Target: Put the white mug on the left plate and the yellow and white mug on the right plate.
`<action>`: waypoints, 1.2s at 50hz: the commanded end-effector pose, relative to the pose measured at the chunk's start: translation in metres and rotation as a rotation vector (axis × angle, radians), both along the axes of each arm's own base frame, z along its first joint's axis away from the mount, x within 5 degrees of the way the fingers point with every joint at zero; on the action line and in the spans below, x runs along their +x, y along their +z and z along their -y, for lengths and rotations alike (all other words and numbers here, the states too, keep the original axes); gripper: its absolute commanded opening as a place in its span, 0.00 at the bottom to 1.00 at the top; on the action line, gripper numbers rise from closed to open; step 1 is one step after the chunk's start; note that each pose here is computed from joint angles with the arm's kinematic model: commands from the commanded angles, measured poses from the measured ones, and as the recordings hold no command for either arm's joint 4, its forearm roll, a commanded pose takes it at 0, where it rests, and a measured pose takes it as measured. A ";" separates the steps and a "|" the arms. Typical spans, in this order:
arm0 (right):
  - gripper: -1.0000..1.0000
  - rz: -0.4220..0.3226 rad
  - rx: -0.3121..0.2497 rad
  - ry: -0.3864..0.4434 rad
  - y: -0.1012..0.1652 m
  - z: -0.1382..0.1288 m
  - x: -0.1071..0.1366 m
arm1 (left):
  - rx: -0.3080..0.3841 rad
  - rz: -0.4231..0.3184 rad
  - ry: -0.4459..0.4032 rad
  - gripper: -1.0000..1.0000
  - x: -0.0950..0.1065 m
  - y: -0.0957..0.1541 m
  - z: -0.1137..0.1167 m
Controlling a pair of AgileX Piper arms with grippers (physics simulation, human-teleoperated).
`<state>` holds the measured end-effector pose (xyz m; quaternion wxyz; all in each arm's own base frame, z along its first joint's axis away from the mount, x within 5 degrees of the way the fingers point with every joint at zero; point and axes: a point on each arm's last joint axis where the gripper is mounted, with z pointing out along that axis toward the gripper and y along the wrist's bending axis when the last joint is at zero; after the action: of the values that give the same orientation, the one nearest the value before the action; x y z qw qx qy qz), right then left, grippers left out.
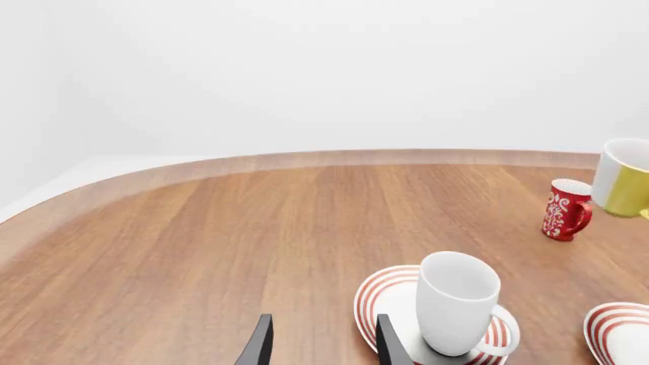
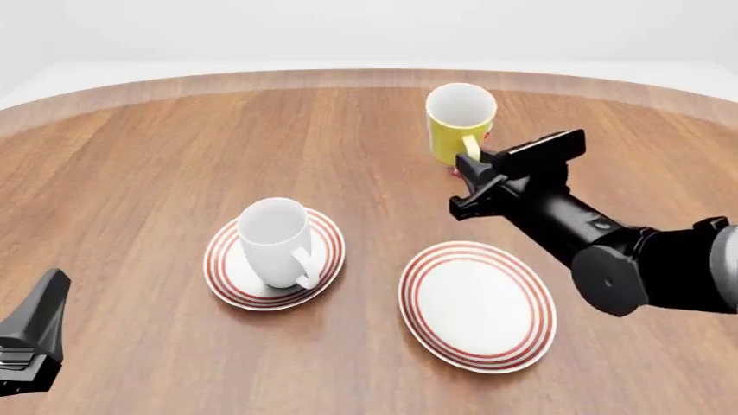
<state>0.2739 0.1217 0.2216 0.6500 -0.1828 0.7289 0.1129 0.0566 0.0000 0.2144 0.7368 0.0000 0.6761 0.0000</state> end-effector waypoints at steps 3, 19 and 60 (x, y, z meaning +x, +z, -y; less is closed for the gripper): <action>0.00 0.019 0.002 0.010 0.009 0.015 -0.038 | 0.000 0.000 0.000 1.00 0.000 0.000 0.000; 0.00 0.043 -0.003 0.010 0.018 0.031 -0.073 | 0.000 0.000 0.000 1.00 0.000 0.000 0.000; 0.00 0.019 0.045 0.009 0.010 0.066 -0.153 | 0.000 0.000 0.000 1.00 0.000 0.000 0.000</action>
<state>0.1399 0.0632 0.2361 0.6613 -0.1770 0.7187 0.1222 0.0566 0.0000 0.2144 0.7368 0.0000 0.6761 0.0000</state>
